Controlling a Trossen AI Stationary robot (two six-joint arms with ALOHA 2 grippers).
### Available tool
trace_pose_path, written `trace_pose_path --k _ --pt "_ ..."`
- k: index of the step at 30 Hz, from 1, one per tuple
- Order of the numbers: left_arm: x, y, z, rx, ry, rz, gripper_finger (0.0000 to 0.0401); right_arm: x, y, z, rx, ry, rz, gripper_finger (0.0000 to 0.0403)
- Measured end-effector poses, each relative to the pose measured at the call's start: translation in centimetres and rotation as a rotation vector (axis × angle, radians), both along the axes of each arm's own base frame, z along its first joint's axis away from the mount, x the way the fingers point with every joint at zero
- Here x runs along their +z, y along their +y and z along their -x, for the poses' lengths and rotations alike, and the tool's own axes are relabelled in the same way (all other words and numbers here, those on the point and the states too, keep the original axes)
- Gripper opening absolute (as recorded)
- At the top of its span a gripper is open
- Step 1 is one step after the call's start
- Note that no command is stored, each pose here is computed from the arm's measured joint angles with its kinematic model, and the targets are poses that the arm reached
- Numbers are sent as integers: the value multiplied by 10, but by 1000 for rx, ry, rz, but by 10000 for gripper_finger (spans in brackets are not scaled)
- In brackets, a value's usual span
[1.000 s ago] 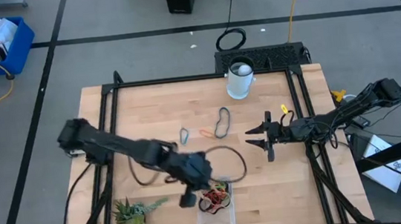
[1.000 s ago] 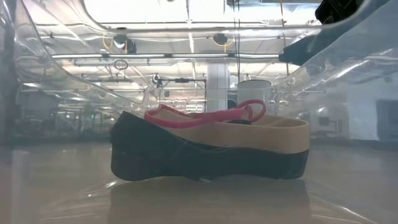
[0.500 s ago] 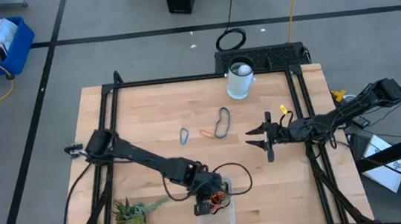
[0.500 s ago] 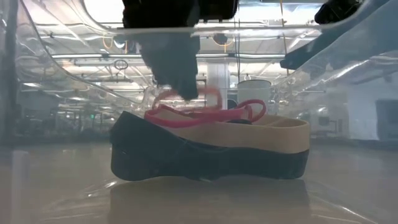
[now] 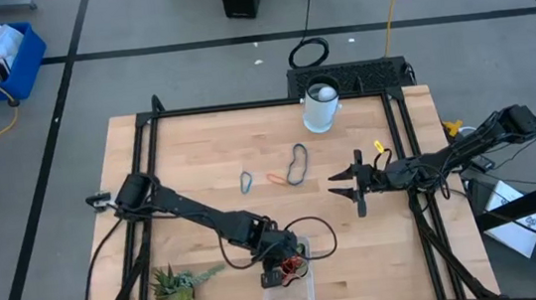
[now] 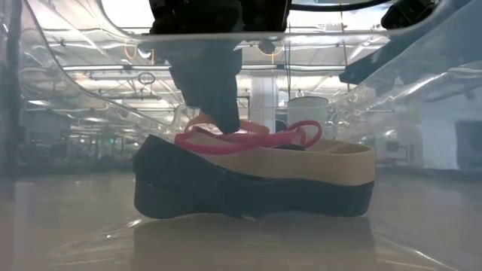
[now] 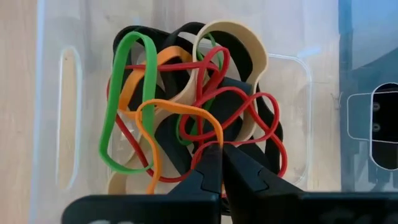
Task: Pick and place rubber bands into bin
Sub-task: Put the orange rubber band into the transparent bin, then put the blue rubber band into the transparent bin
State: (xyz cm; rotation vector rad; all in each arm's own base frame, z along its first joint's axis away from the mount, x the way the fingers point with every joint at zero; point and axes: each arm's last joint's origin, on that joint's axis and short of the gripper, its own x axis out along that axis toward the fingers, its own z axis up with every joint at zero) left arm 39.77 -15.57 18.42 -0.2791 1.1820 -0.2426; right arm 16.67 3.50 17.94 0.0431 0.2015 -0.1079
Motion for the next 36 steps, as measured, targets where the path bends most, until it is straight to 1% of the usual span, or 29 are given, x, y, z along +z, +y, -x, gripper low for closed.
trace_pose_path --k 3,6,10,16,20,22,24,29,33,36 --pt "1 0 0 -3 -4 -1 7 0 0 0 0 0 0 139" --pt "4 1 0 0 -13 3 24 0 0 0 0 0 0 139" --pt "5 2 0 2 -14 3 63 0 0 0 0 0 0 139" --pt "14 2 0 -5 -57 20 133 0 0 0 0 0 0 139" --pt "29 8 5 -22 -52 65 164 0 0 0 1 -2 -1 139" --pt "43 12 8 -34 -81 89 173 0 0 0 1 -4 -1 139" --pt "59 18 12 -54 -129 84 179 3 0 0 3 -26 -8 139" --pt "115 37 31 -105 -329 46 182 9 1 -1 3 -96 -27 139" --pt "163 57 55 -136 -510 26 182 15 1 -2 3 -154 -43 139" --pt "198 70 80 -165 -641 -3 182 17 1 -2 3 -176 -49 139"
